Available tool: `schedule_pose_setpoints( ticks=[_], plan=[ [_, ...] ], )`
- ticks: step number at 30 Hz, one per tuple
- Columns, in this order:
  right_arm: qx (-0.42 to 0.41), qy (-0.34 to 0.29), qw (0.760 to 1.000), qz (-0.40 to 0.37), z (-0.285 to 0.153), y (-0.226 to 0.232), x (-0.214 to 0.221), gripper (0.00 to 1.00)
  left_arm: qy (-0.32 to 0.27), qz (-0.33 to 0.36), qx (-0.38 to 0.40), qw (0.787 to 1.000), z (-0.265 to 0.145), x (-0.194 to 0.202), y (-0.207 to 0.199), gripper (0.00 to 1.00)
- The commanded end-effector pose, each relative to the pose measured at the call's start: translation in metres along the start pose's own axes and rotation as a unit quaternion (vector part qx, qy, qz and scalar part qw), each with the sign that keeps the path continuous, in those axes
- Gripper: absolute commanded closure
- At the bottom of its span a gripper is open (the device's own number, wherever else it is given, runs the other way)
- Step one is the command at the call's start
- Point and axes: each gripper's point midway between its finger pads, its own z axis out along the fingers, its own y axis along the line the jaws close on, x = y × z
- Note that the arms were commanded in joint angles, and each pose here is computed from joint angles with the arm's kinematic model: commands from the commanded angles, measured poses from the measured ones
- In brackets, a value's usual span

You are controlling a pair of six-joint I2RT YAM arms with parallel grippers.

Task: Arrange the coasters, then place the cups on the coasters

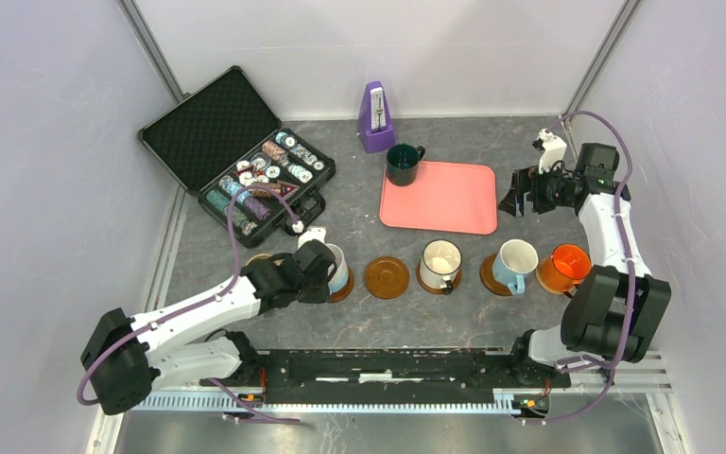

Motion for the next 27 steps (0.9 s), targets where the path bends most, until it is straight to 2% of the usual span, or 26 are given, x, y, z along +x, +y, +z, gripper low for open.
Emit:
schedule_pose_setpoints(
  ticks=[1, 7, 12, 19, 27],
  plan=[
    [0.007, -0.011, 1.000, -0.012, -0.007, 0.004, -0.004, 0.02, -0.040, -0.035, 0.032, 0.998, -0.003, -0.018, -0.016, 0.72],
    [0.009, -0.011, 1.000, -0.015, -0.009, 0.005, -0.002, 0.02, -0.014, -0.011, 0.044, 0.999, -0.011, -0.006, -0.015, 0.51],
    [0.009, -0.011, 1.000, -0.017, -0.010, 0.007, 0.000, 0.02, -0.006, 0.016, 0.065, 0.998, -0.021, -0.003, -0.018, 0.41],
    [0.012, -0.012, 1.000, -0.021, -0.011, 0.007, 0.000, 0.02, -0.001, 0.047, 0.103, 0.994, -0.036, -0.001, -0.025, 0.37],
    [0.009, -0.011, 1.000, -0.012, -0.008, 0.007, 0.004, 0.02, -0.004, 0.070, 0.188, 0.980, -0.049, 0.002, -0.052, 0.39]
  ],
)
